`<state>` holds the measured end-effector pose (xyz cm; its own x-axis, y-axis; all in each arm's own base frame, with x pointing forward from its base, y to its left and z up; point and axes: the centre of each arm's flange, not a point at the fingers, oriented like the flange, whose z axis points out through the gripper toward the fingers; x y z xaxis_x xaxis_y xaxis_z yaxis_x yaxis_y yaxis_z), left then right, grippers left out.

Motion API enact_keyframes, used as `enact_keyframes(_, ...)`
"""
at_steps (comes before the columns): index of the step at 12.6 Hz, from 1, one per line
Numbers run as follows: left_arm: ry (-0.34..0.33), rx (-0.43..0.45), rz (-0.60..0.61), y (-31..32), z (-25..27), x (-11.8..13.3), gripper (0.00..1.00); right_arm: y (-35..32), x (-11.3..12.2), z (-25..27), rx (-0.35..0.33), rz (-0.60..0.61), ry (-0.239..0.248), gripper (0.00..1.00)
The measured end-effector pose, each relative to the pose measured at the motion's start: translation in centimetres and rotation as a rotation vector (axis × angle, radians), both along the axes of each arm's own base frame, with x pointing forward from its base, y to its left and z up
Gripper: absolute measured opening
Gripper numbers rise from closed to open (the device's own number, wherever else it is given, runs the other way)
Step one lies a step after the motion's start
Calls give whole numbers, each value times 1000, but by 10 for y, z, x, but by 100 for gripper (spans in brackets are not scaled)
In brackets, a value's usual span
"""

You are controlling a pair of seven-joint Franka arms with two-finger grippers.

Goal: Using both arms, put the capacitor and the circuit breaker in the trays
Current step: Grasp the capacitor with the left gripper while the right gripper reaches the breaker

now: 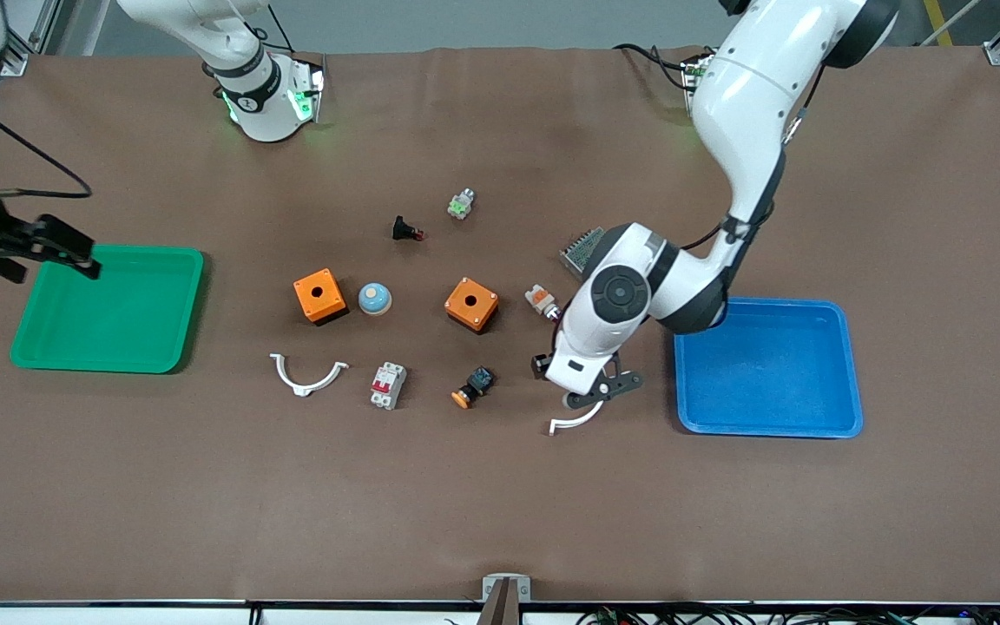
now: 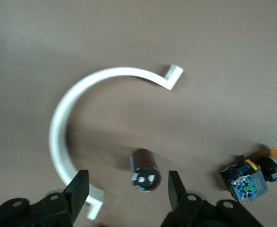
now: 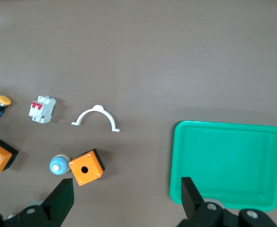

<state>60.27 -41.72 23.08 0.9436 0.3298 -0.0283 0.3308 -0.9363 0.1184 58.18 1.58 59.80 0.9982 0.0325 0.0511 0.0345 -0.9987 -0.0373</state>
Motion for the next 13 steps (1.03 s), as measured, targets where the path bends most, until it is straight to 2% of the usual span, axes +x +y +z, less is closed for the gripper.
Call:
enact_keyframes(1,-4,-1,3,-7,-11,-4,70,19,5,-12,-1,0,13,100)
enact_keyframes(4,-7,12,-5,-14,-35,-10,63,78,24,-60,15,32,55,100)
enact_keyframes(5,-5,15,-7,-15,-40,-11,56,95,30,-78,19,49,63,100)
enact_keyframes(6,-4,17,-7,-15,-42,-12,56,114,35,-96,16,67,71,100)
enact_keyframes(8,-18,20,-13,-16,-38,-9,34,154,39,-127,6,39,80,100)
enact_keyframes(10,-60,38,-25,-10,-21,3,35,203,34,-151,-3,-10,84,100)
enact_keyframes(13,-25,103,37,44,38,32,35,267,23,-196,-9,-120,97,100)
